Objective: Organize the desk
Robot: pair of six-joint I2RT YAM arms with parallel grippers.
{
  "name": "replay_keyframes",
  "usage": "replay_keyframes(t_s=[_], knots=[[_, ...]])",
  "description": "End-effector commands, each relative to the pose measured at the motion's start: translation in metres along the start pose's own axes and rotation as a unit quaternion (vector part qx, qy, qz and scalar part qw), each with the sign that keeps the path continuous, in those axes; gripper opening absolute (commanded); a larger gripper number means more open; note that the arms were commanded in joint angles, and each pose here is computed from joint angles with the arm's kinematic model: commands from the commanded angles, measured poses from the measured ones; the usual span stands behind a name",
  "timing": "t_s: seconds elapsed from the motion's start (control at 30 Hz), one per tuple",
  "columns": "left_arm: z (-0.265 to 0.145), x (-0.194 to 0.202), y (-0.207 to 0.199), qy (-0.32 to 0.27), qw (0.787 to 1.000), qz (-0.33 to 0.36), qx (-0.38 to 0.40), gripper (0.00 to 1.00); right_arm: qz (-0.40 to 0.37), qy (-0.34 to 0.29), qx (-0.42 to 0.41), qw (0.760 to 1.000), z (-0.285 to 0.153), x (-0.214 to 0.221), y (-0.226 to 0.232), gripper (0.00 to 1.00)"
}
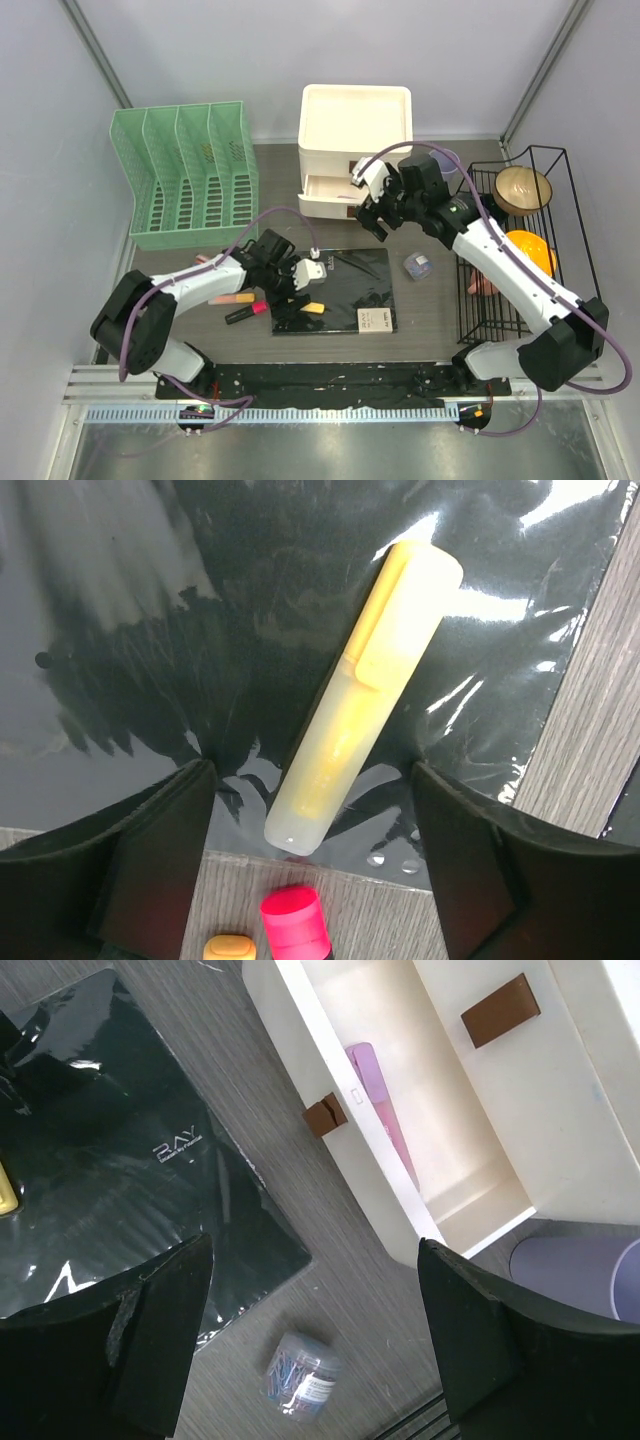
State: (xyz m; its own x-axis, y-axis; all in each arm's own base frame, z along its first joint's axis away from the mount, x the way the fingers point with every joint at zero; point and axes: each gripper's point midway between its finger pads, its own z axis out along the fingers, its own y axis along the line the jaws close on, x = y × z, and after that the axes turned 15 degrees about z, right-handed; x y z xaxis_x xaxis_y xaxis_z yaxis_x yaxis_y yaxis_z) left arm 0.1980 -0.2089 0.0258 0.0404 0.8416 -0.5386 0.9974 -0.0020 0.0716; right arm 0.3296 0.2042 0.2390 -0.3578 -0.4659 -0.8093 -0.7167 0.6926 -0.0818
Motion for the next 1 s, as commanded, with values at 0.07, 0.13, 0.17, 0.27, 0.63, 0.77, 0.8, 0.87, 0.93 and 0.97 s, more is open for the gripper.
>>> replay_keyframes(t_s=[0.07, 0.13, 0.17, 0.27, 0.63, 0.77, 0.8, 0.87, 0.93, 0.97], knots=[[0.008, 0.0, 0.013, 0.01, 1.0, 0.017, -0.012, 0.69, 0.004, -0.037, 0.006, 0.999, -0.018, -0.01, 0.003, 0.87], [0.007, -0.003, 0.015, 0.008, 1.0, 0.018, -0.014, 0.61, 0.006, -0.032, 0.008, 0.999, -0.019, -0.004, 0.004, 0.87], [0.007, -0.004, 0.016, 0.007, 1.0, 0.018, -0.015, 0.57, 0.005, -0.034, 0.009, 0.999, -0.02, -0.004, 0.004, 0.87], [0.004, -0.008, 0.019, 0.002, 1.0, 0.018, -0.019, 0.46, 0.01, -0.03, 0.01, 0.999, -0.022, 0.004, 0.006, 0.87], [-0.021, -0.042, 0.038, -0.035, 0.997, 0.029, -0.058, 0.04, 0.043, -0.019, 0.055, 0.997, -0.03, 0.035, -0.001, 0.86], [-0.042, -0.063, 0.053, -0.057, 0.993, 0.049, -0.093, 0.0, 0.052, -0.014, 0.069, 0.996, -0.028, 0.055, -0.002, 0.86], [-0.047, -0.068, 0.056, -0.061, 0.992, 0.055, -0.101, 0.0, 0.055, -0.021, 0.076, 0.995, -0.029, 0.055, -0.004, 0.86], [-0.063, -0.082, 0.069, -0.072, 0.986, 0.074, -0.129, 0.0, 0.058, -0.013, 0.083, 0.995, -0.027, 0.063, -0.006, 0.86], [-0.077, -0.095, 0.08, -0.079, 0.981, 0.09, -0.154, 0.0, 0.063, -0.012, 0.088, 0.994, -0.026, 0.067, -0.009, 0.86], [-0.088, -0.105, 0.091, -0.083, 0.975, 0.105, -0.176, 0.0, 0.065, -0.006, 0.085, 0.994, -0.023, 0.074, -0.008, 0.86]])
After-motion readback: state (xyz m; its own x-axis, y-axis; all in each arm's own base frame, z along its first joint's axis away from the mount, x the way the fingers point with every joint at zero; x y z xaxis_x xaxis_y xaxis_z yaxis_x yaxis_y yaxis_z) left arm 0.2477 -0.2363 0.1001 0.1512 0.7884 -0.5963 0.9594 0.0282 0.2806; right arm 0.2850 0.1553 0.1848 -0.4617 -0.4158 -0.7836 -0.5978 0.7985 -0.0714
